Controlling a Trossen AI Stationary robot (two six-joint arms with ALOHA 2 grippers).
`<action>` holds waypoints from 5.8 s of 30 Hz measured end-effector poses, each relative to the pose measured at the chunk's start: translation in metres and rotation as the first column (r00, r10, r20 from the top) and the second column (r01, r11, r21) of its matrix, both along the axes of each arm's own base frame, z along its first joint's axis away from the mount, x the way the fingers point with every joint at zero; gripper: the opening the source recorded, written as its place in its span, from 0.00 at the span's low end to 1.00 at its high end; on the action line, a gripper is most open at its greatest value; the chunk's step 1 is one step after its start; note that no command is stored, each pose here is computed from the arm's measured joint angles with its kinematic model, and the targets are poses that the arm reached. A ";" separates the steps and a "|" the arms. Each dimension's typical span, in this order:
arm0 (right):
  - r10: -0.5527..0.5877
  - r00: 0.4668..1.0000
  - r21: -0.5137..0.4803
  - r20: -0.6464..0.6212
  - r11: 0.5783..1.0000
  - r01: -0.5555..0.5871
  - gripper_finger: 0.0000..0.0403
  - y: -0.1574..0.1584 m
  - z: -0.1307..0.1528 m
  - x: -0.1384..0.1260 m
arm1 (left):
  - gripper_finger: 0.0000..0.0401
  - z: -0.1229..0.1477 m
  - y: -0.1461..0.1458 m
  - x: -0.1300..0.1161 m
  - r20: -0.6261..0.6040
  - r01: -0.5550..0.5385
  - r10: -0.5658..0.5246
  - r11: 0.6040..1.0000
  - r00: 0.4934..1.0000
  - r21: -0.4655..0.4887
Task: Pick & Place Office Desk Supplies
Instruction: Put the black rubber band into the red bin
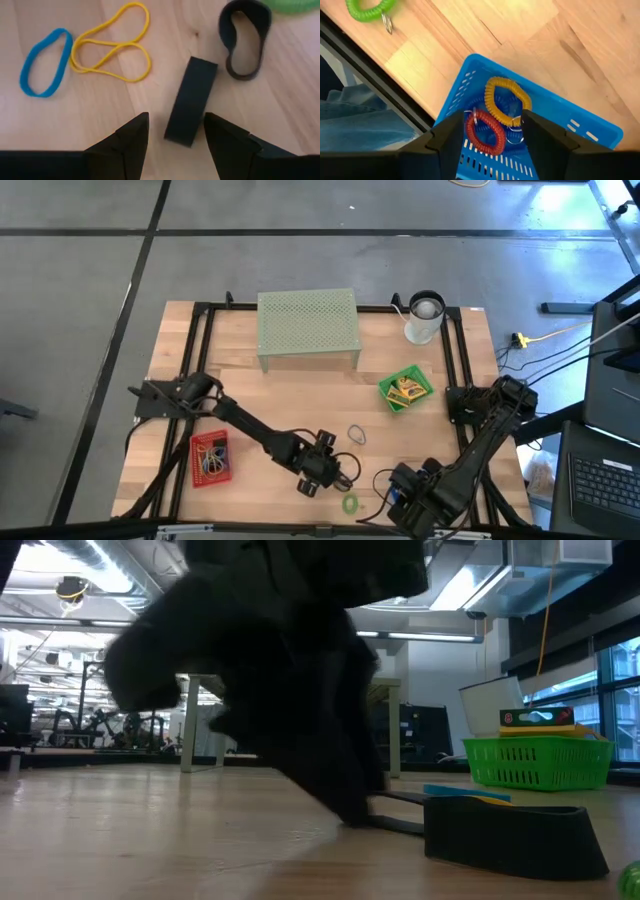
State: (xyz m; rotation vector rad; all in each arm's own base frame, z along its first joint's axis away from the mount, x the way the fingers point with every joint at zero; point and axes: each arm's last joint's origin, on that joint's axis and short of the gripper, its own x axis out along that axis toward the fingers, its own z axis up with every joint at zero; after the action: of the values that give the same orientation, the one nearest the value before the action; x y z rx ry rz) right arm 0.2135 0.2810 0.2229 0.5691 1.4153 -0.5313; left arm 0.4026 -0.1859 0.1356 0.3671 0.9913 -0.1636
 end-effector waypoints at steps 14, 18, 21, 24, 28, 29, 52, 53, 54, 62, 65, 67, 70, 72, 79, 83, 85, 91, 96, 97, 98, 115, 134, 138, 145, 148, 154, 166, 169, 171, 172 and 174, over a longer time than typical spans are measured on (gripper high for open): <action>-0.001 1.000 0.002 0.005 1.000 0.001 0.49 0.000 0.000 0.001 | 0.06 0.000 0.005 0.001 -0.024 0.002 -0.002 0.999 1.000 -0.035; -0.006 0.999 -0.033 0.053 0.999 0.008 0.49 -0.001 0.000 0.003 | 0.02 0.000 0.004 0.001 -0.029 -0.034 0.032 0.997 0.999 -0.062; -0.006 0.997 -0.050 0.082 0.999 0.010 0.49 -0.002 0.001 0.003 | 0.02 0.003 0.004 -0.003 -0.028 -0.088 0.087 0.995 0.996 -0.043; 0.007 0.995 -0.048 0.095 0.999 -0.002 0.49 -0.001 0.001 0.004 | 0.01 0.014 0.005 -0.007 -0.003 -0.147 0.147 0.989 0.989 -0.014; 0.038 0.989 -0.052 0.144 0.998 -0.031 0.49 0.001 0.001 0.007 | 0.01 0.043 0.004 -0.018 0.068 -0.200 0.198 0.980 0.978 0.020; 0.044 0.984 -0.061 0.173 0.998 -0.033 0.49 0.002 0.002 0.008 | 0.01 0.051 0.003 -0.021 0.096 -0.208 0.205 0.978 0.974 0.022; 0.517 0.629 -0.707 0.581 0.703 0.076 0.49 -0.001 0.026 0.051 | 0.02 0.185 -0.043 -0.112 0.602 -0.334 0.245 0.942 0.760 0.038; 0.523 0.633 -0.719 0.570 0.691 0.076 0.49 -0.003 0.027 0.054 | 0.02 0.185 -0.043 -0.112 0.592 -0.319 0.242 0.947 0.769 0.028; 0.527 0.637 -0.726 0.563 0.684 0.075 0.49 -0.006 0.027 0.058 | 0.02 0.184 -0.044 -0.112 0.580 -0.303 0.241 0.953 0.778 0.011; 0.510 0.686 -0.715 0.519 0.699 0.020 0.49 -0.026 0.026 0.081 | 0.02 0.169 -0.029 -0.108 0.277 -0.273 0.335 0.932 0.900 -0.240; 0.498 0.701 -0.679 0.510 0.734 -0.027 0.49 -0.031 0.024 0.086 | 0.02 0.158 -0.017 -0.113 0.081 -0.375 0.408 0.889 0.910 -0.263; 0.493 0.710 -0.660 0.504 0.750 -0.052 0.49 -0.034 0.023 0.089 | 0.02 0.152 -0.008 -0.118 -0.062 -0.460 0.460 0.852 0.886 -0.250; 0.500 0.716 -0.661 0.487 0.747 -0.072 0.49 -0.038 0.023 0.092 | 0.02 0.145 0.004 -0.130 -0.296 -0.578 0.516 0.795 0.804 -0.183; 0.509 0.719 -0.671 0.473 0.737 -0.080 0.49 -0.040 0.023 0.094 | 0.02 0.143 0.009 -0.140 -0.417 -0.640 0.548 0.759 0.725 -0.116; 0.528 0.726 -0.694 0.441 0.713 -0.096 0.49 -0.046 0.023 0.099 | 0.02 0.142 0.012 -0.171 -0.576 -0.727 0.645 0.675 0.502 0.123; 0.536 0.727 -0.697 0.429 0.709 -0.111 0.49 -0.048 0.022 0.100 | 0.02 0.127 0.008 -0.186 -0.584 -0.722 0.683 0.655 0.438 0.223; 0.546 0.726 -0.700 0.419 0.703 -0.125 0.49 -0.049 0.022 0.101 | 0.02 0.116 0.005 -0.193 -0.607 -0.711 0.681 0.655 0.409 0.255; 0.565 0.725 -0.716 0.394 0.683 -0.143 0.49 -0.051 0.022 0.103 | 0.02 0.083 0.003 -0.209 -0.662 -0.701 0.674 0.643 0.326 0.309; 0.550 0.737 -0.714 0.393 0.688 -0.132 0.49 -0.058 0.022 0.108 | 0.02 0.058 0.002 -0.216 -0.673 -0.694 0.653 0.662 0.347 0.285; 0.547 0.739 -0.711 0.394 0.691 -0.133 0.49 -0.059 0.022 0.109 | 0.02 0.054 0.002 -0.218 -0.674 -0.692 0.650 0.665 0.350 0.282; 0.544 0.741 -0.710 0.394 0.692 -0.131 0.49 -0.060 0.022 0.110 | 0.02 0.050 0.002 -0.219 -0.672 -0.692 0.654 0.663 0.348 0.286; 0.538 0.740 -0.638 0.403 0.745 -0.193 0.49 -0.060 0.020 0.111 | 0.31 0.046 0.007 -0.222 -0.650 -0.745 0.713 0.578 0.261 0.334; 0.439 0.841 -0.334 0.315 0.881 -0.334 0.49 -0.049 -0.015 0.106 | 0.35 0.124 0.002 -0.180 -0.418 -0.754 0.728 0.642 0.543 0.139; 0.436 0.840 -0.215 0.322 0.898 -0.383 0.49 -0.038 -0.035 0.114 | 0.35 0.133 -0.003 -0.167 -0.264 -0.758 0.733 0.652 0.627 0.010; 0.506 0.818 -0.225 0.274 0.861 -0.456 0.49 -0.031 -0.063 0.120 | 0.35 0.135 -0.009 -0.155 -0.138 -0.699 0.686 0.709 0.714 -0.093; 0.505 0.822 -0.243 0.263 0.859 -0.450 0.49 -0.032 -0.073 0.123 | 0.35 0.136 -0.011 -0.152 -0.107 -0.693 0.685 0.710 0.721 -0.125; 0.505 0.827 -0.200 0.247 0.861 -0.467 0.49 -0.028 -0.094 0.128 | 0.35 0.137 -0.012 -0.150 -0.096 -0.682 0.676 0.717 0.731 -0.143; 0.500 0.828 -0.200 0.252 0.864 -0.461 0.27 -0.027 -0.099 0.130 | 0.35 0.137 -0.011 -0.149 -0.038 -0.677 0.678 0.724 0.734 -0.131; 0.497 0.828 -0.198 0.259 0.866 -0.459 0.11 -0.026 -0.097 0.130 | 0.35 0.138 -0.010 -0.149 0.006 -0.677 0.683 0.725 0.730 -0.125; 0.497 0.828 -0.199 0.262 0.867 -0.457 0.03 -0.027 -0.096 0.130 | 0.35 0.138 -0.009 -0.147 0.064 -0.669 0.677 0.735 0.733 -0.113; 0.495 0.829 -0.207 0.262 0.867 -0.453 0.02 -0.028 -0.094 0.130 | 0.35 0.138 -0.009 -0.146 0.095 -0.668 0.677 0.735 0.729 -0.116; 0.495 0.833 -0.232 0.248 0.865 -0.445 0.04 -0.031 -0.089 0.127 | 0.35 0.136 -0.009 -0.145 0.142 -0.661 0.671 0.741 0.728 -0.114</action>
State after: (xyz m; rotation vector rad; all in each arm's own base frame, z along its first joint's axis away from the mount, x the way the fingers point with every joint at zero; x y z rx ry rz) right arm 0.3408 0.2495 0.1334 0.1391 1.1483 -0.1485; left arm 0.2578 -0.1948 0.2714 -0.0501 0.8870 0.4974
